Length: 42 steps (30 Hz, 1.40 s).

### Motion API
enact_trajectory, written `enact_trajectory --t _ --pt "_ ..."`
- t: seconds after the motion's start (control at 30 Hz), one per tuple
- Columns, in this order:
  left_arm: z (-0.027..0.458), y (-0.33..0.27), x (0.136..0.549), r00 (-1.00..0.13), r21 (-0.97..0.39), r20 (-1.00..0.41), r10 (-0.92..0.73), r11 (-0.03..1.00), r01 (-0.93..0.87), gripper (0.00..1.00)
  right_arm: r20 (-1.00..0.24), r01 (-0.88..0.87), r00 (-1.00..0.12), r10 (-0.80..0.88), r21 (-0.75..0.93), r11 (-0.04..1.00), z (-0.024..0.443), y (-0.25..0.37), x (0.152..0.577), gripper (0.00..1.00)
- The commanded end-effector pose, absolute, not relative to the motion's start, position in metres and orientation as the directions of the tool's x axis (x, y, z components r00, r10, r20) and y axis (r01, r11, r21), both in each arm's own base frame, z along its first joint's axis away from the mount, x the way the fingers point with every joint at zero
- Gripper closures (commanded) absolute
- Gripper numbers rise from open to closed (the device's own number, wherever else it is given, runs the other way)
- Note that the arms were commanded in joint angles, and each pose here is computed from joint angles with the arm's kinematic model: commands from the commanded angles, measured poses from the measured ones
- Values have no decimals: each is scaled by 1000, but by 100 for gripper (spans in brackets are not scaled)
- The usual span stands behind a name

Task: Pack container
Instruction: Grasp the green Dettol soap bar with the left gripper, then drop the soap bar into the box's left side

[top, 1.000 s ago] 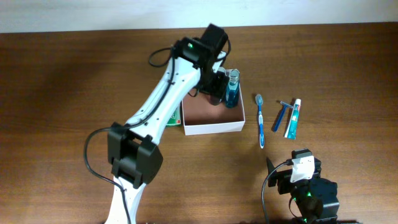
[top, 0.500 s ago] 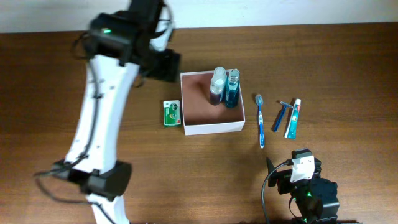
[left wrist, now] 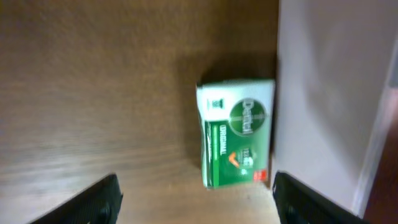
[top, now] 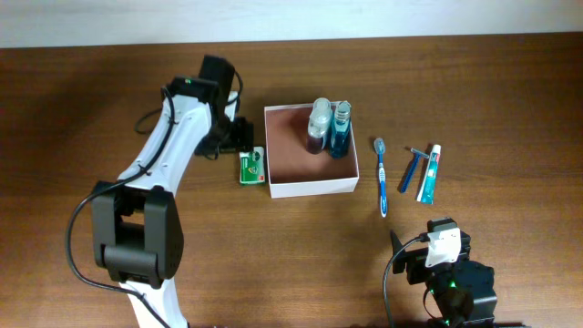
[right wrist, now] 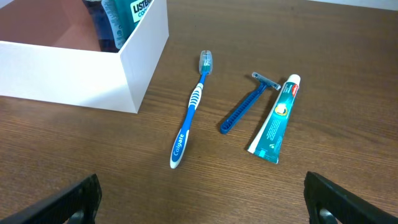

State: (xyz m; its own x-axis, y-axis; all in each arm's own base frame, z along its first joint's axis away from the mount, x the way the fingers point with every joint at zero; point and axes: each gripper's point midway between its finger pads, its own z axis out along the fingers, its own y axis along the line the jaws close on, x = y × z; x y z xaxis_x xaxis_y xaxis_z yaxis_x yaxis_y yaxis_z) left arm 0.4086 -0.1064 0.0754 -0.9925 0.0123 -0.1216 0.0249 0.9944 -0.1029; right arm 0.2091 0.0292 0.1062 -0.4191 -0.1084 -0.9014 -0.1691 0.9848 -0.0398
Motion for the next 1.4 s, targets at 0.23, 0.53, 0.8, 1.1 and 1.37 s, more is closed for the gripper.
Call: enact_trajectory --t 0.23,0.53,0.8,1.1,1.37 --pt "30 -149 398 -993 -136 -88 75 987 87 23 -903 -166 -416 -111 -45 985 105 28 210 1" --pt "9 -152 391 -998 -100 -38 57 993 60 25 -903 -166 -416 -111 -45 985 105 28 210 1" --pt "-9 -147 390 -1000 -66 -8 30 997 30 26 -903 -166 -416 -111 -45 985 105 28 210 1" --pt "-11 -142 390 -1000 -58 17 14 998 13 53 -903 -166 -416 -111 -45 985 105 28 210 1" --pt "75 -132 406 -1000 -65 -5 -15 998 -15 57 -903 -166 -416 -111 -45 985 105 28 210 1"
